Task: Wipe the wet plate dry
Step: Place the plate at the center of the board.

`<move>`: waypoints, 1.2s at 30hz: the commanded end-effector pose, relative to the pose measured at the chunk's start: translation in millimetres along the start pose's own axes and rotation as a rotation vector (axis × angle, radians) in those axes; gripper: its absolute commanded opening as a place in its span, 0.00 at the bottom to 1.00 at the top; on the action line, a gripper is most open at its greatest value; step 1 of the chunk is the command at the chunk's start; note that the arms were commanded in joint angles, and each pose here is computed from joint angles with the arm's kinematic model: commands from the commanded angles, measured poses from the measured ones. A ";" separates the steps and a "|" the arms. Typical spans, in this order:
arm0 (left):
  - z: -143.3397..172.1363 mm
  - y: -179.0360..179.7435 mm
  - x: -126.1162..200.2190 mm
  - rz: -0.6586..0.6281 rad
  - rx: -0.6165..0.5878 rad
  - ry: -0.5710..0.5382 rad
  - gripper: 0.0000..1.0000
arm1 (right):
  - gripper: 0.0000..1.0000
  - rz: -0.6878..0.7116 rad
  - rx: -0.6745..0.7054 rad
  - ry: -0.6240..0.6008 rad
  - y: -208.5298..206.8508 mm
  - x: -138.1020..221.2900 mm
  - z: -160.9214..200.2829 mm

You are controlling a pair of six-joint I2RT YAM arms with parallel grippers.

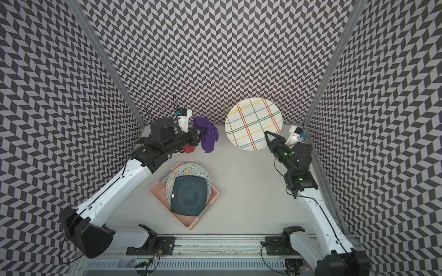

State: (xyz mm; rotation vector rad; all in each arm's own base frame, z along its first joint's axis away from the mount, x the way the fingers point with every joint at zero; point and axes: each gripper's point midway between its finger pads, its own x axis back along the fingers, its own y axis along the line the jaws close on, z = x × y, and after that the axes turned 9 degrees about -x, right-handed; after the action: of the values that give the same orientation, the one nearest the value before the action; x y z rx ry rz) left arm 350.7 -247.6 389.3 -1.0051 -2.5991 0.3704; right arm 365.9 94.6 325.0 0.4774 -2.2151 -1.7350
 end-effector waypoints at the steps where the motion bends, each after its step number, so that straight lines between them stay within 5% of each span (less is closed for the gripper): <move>1: -32.6 -18.3 26.9 0.044 0.016 -0.110 0.00 | 0.00 0.025 -0.026 -0.029 -34.6 -19.6 -6.6; 8: -12.6 -10.4 39.8 0.005 0.014 -0.084 0.00 | 0.00 0.089 0.043 0.076 -90.3 -65.9 4.8; 20: -0.4 -5.5 37.6 -0.008 -0.001 -0.058 0.00 | 0.01 0.244 -0.084 0.235 -195.2 -93.8 41.5; 25: 2.6 -4.9 35.1 -0.005 -0.006 -0.048 0.00 | 0.45 0.379 -0.049 0.298 -233.3 -76.5 57.8; 29: 2.2 -3.8 34.9 -0.010 -0.013 -0.049 0.00 | 0.70 0.519 0.056 0.324 -257.3 -54.4 58.8; 36: 3.9 -2.3 33.3 -0.013 -0.018 -0.043 0.00 | 0.82 0.667 0.191 0.339 -268.6 -13.4 38.9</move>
State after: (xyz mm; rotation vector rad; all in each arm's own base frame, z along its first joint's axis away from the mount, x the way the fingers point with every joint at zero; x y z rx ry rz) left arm 322.2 -229.3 386.2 -0.9949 -2.6152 0.3926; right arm 397.6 94.6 53.1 0.0875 -1.9322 -1.1598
